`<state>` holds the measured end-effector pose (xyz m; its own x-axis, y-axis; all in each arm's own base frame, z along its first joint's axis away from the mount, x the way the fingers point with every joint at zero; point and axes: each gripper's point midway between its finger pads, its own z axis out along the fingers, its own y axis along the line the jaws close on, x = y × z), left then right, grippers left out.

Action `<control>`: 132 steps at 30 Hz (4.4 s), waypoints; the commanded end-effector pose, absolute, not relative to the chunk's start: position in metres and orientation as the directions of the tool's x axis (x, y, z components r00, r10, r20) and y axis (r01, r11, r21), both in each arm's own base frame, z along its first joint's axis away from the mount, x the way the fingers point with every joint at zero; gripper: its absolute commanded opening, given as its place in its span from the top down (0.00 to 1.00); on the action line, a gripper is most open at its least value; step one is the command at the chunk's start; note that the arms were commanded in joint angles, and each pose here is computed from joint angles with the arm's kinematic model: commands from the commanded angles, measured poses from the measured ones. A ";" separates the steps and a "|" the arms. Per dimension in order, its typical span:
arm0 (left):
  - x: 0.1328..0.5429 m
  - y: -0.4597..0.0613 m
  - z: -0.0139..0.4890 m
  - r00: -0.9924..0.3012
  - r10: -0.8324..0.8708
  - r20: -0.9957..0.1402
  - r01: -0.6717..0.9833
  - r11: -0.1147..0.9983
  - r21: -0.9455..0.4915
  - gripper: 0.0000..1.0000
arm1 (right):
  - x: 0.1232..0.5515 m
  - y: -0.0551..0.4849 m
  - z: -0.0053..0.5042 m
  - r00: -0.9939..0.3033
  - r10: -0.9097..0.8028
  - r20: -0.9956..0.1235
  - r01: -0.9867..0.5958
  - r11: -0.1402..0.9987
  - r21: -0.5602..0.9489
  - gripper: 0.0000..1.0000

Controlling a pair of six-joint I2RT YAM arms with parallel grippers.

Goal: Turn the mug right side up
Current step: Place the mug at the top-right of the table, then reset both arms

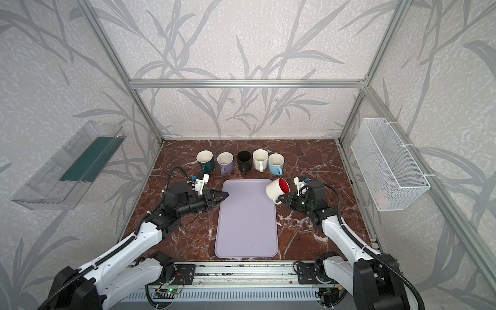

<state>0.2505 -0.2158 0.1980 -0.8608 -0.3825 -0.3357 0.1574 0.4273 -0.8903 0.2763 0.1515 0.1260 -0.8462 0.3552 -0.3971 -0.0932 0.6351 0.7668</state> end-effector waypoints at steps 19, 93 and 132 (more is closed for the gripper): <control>0.254 -0.159 0.222 -0.783 -0.379 -0.494 0.128 0.678 -0.724 0.66 | 0.315 0.100 0.122 -0.808 0.188 -0.558 -0.158 0.844 0.513 1.00; 0.266 -0.133 0.222 -0.748 -0.399 -0.531 0.098 0.724 -0.683 0.62 | 0.464 0.068 0.082 -0.781 -0.028 -0.624 -0.142 0.981 0.134 0.61; 0.358 0.088 0.172 -0.257 -0.238 -0.937 -0.477 0.874 -0.091 0.01 | 0.391 -0.009 0.157 -0.425 0.242 -0.872 0.010 0.965 0.263 0.01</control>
